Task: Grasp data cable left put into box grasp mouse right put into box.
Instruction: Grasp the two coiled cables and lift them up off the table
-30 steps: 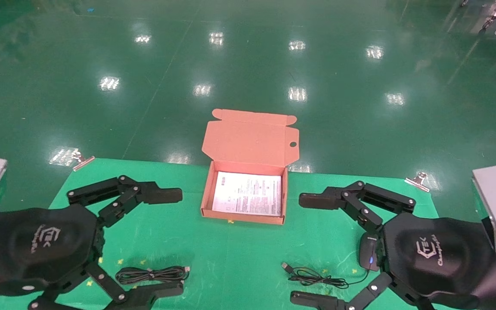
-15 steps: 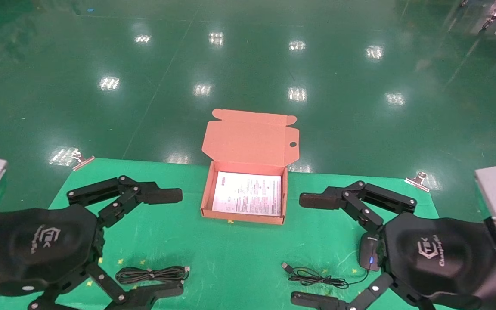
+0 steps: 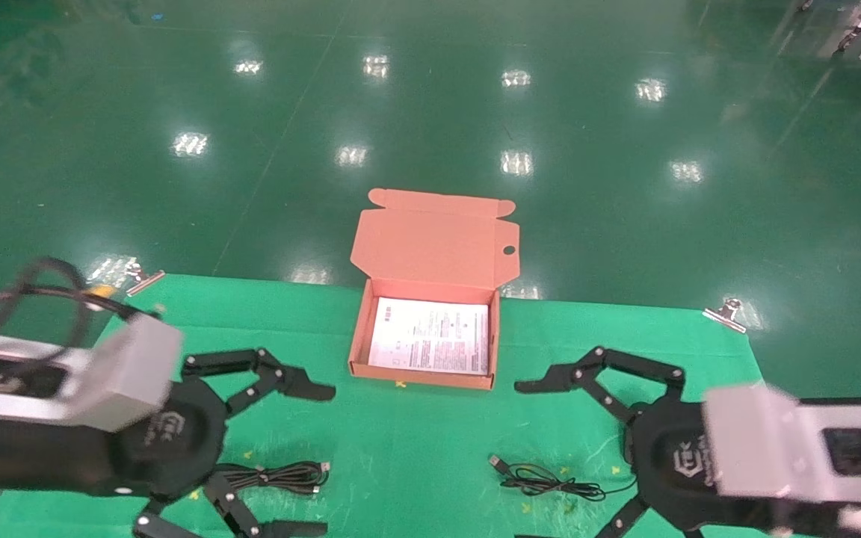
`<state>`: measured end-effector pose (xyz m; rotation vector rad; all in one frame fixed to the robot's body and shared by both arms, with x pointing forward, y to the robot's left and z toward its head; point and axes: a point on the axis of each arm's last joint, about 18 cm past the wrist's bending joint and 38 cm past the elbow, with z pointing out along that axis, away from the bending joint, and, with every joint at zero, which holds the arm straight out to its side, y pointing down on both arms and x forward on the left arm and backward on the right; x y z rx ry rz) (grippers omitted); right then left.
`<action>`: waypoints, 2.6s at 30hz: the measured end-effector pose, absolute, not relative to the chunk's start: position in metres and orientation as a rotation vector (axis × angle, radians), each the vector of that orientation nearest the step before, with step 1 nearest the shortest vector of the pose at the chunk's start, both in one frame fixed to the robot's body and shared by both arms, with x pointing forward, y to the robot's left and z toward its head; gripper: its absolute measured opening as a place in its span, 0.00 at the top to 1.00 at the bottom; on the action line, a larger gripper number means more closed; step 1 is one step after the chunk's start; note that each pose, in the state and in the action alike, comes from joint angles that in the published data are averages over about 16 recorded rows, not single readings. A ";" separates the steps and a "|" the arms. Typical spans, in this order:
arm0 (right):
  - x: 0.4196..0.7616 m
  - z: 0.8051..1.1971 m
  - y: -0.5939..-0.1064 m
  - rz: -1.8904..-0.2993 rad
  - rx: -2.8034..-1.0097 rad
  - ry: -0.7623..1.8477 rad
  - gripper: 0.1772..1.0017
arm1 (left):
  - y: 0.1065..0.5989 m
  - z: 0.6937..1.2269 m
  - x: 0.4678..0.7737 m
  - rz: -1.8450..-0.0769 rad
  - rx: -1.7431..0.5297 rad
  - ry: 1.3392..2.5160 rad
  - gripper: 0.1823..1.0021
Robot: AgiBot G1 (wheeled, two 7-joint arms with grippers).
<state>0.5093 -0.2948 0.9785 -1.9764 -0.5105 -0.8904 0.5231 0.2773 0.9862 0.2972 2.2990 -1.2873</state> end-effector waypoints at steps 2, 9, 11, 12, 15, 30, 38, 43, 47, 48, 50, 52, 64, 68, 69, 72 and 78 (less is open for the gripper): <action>0.515 0.977 -0.293 -0.927 -2.026 -0.563 0.00 | 0.274 0.984 0.529 -1.221 0.303 2.333 0.00; 0.536 0.968 -0.288 -1.018 -2.181 -0.748 0.00 | 0.264 0.977 0.552 -0.951 0.338 2.435 0.00; 0.541 0.965 -0.286 -1.032 -2.218 -0.799 0.00 | 0.262 0.975 0.558 -0.870 0.346 2.460 0.00; 0.544 0.963 -0.285 -1.037 -2.234 -0.823 0.00 | 0.261 0.974 0.562 -0.831 0.349 2.471 0.00; 0.550 0.957 -0.282 -1.046 -2.279 -0.885 0.00 | 0.259 0.971 0.572 -0.710 0.358 2.502 0.00; 0.600 0.917 -0.286 -1.153 -2.553 -0.977 0.00 | 0.254 0.939 0.620 -0.263 0.323 2.582 0.00; 0.628 0.893 -0.292 -1.240 -2.696 -0.839 0.00 | 0.256 0.916 0.646 -0.210 0.223 2.576 0.00; 0.638 0.878 -0.293 -1.242 -2.737 -0.700 0.00 | 0.259 0.902 0.661 -0.218 0.152 2.567 0.00; 0.645 0.868 -0.291 -1.215 -2.749 -0.579 0.00 | 0.263 0.890 0.672 -0.230 0.098 2.561 0.00; 0.647 0.865 -0.291 -1.206 -2.749 -0.548 0.00 | 0.264 0.887 0.675 -0.234 0.084 2.560 0.00; 0.652 0.861 -0.289 -1.190 -2.748 -0.490 0.00 | 0.265 0.881 0.680 -0.244 0.058 2.559 0.00; 0.657 0.858 -0.288 -1.173 -2.743 -0.436 0.00 | 0.267 0.875 0.684 -0.254 0.032 2.557 0.00; 0.683 0.836 -0.278 -1.088 -2.715 -0.255 0.00 | 0.276 0.848 0.705 -0.305 -0.096 2.539 0.00; 0.690 0.829 -0.276 -1.083 -2.715 -0.241 0.00 | 0.279 0.843 0.710 -0.312 -0.118 2.532 0.00; 0.691 0.828 -0.276 -1.083 -2.716 -0.240 0.00 | 0.279 0.843 0.711 -0.314 -0.122 2.531 0.00; 0.695 0.823 -0.275 -1.087 -2.720 -0.238 0.00 | 0.281 0.841 0.713 -0.320 -0.136 2.527 0.00; 0.701 0.817 -0.275 -1.099 -2.723 -0.236 0.01 | 0.285 0.841 0.715 -0.333 -0.155 2.522 0.00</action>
